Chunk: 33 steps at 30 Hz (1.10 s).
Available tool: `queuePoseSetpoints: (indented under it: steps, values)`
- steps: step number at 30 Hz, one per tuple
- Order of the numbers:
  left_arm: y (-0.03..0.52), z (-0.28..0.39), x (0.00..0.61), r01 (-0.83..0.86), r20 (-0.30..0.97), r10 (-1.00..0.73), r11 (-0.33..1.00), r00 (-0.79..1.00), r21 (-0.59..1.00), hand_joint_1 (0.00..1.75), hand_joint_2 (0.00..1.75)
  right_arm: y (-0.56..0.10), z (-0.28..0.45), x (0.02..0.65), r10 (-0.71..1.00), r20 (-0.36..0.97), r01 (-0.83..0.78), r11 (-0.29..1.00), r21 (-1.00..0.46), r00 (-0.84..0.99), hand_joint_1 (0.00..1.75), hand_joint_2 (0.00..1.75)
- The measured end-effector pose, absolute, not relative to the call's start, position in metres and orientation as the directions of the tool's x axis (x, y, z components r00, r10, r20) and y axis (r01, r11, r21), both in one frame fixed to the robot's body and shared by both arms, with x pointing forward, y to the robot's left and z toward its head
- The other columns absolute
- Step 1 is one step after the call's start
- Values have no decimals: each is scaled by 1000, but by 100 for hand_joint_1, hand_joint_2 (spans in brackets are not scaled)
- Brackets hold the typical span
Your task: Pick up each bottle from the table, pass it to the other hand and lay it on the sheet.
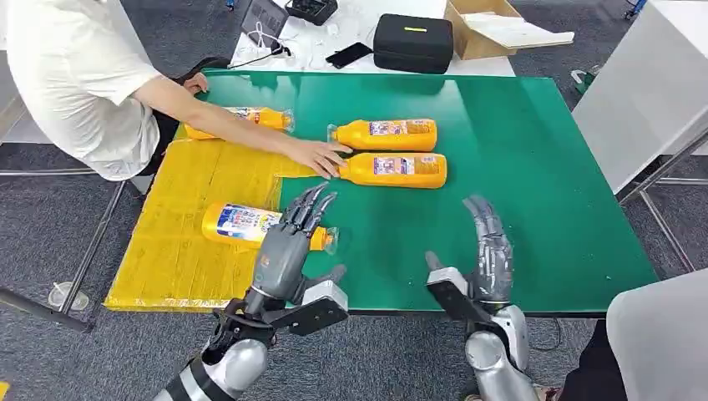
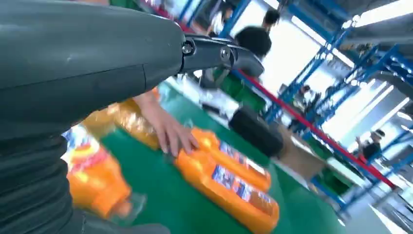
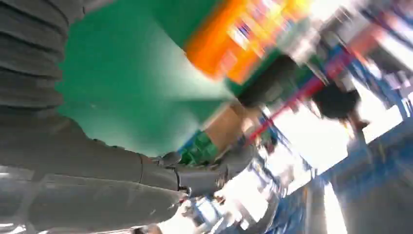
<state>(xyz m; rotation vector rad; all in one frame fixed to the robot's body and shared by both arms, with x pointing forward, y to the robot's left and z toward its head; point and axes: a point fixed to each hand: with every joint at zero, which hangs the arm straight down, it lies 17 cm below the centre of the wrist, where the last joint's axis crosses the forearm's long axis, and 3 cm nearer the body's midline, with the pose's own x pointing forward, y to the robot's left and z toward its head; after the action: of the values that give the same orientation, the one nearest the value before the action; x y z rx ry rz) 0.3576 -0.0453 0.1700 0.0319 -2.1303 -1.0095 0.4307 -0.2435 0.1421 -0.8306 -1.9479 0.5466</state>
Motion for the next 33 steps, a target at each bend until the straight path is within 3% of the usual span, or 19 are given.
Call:
queuePoseSetpoints:
  steps: [5,11,25,33]
  values:
    - [-60,183,336,449,795,-88,786,-600,426,0,175,-259,95,475,843,460,190,519,-834,-279,0,175]
    - [-70,195,329,494,836,9,810,-549,316,0,175,-281,81,502,883,400,133,439,-888,-244,0,175]
    - [-70,211,330,453,810,13,835,-586,314,0,175,-258,58,505,892,351,35,375,-926,-285,0,175]
    - [-73,214,328,463,806,19,827,-592,320,0,175,-262,19,521,916,363,-220,324,-920,-170,0,175]
